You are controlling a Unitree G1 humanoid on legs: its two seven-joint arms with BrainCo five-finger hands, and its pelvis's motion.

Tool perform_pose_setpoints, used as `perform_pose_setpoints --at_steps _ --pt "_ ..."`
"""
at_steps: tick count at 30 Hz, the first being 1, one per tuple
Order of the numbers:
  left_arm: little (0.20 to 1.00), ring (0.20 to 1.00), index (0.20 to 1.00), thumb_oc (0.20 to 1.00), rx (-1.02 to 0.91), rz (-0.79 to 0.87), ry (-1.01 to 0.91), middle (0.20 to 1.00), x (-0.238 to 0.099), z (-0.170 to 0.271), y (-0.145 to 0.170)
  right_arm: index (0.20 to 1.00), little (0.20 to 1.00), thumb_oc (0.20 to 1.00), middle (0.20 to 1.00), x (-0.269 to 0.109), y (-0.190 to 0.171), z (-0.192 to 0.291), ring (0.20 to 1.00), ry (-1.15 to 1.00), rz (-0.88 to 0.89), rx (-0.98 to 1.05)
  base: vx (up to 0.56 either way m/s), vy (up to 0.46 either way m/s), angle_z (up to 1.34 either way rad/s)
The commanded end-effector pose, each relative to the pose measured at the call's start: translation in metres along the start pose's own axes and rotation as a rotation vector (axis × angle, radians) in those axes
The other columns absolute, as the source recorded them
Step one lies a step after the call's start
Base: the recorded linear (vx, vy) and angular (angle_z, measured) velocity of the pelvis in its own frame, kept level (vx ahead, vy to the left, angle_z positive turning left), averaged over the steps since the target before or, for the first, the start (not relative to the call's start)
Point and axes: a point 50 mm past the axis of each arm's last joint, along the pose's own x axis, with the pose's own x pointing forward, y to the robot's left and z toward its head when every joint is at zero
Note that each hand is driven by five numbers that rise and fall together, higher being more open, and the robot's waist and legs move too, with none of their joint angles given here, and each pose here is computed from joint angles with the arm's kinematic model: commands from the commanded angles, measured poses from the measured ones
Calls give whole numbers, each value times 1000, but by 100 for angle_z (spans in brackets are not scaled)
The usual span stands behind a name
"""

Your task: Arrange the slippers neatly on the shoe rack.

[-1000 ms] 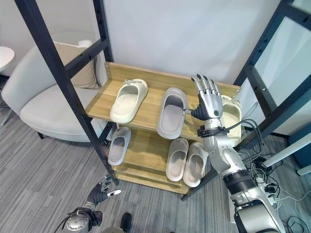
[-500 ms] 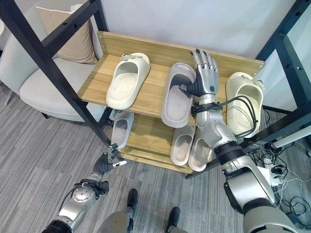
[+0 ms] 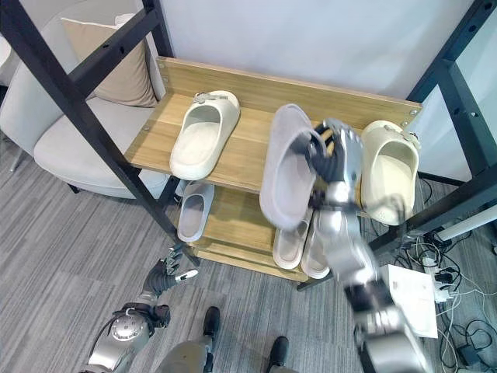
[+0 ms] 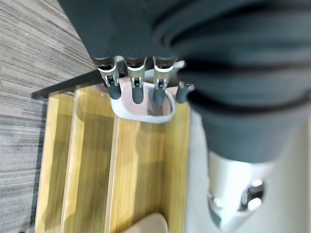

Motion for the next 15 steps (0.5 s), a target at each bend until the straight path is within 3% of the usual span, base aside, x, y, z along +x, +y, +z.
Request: perform_pose_setpoints --at_steps 1,3,4,6,7,9,13,15 --pt "1000 1000 1000 1000 47 -13 -110 1000 5 21 -1 200 200 200 200 11 -35 40 200 -236 -130 229 28 -43 -10" --pt "1000 1000 1000 1000 48 -6 -99 1000 1 18 1 200 200 200 200 0 -45 53 200 -278 -117 349 -3 -41 -15" --pt "1000 1000 1000 1000 43 -7 -97 1000 0 17 0 200 200 200 200 -12 -44 74 200 -317 -14 608 -39 -35 -31" --pt "1000 1000 1000 1000 43 -14 -94 1000 1 17 -2 200 200 200 200 -21 -36 86 200 -310 97 825 -56 -35 -26" --pt "1000 1000 1000 1000 39 -22 -96 1000 2 18 -4 200 200 200 200 -30 -29 99 200 -300 215 1056 -54 -27 -14" --pt "1000 1000 1000 1000 26 -27 -101 1000 3 19 -7 200 200 200 200 -40 -15 109 200 -268 363 1234 -48 -20 -5" --pt "1000 1000 1000 1000 18 -52 -146 1000 8 29 -14 200 200 200 200 -66 21 120 200 -163 667 1394 -47 -29 2" --pt "1000 1000 1000 1000 23 -52 -166 1000 10 33 -14 200 200 200 200 -82 39 117 200 -99 793 1359 -29 -28 10"
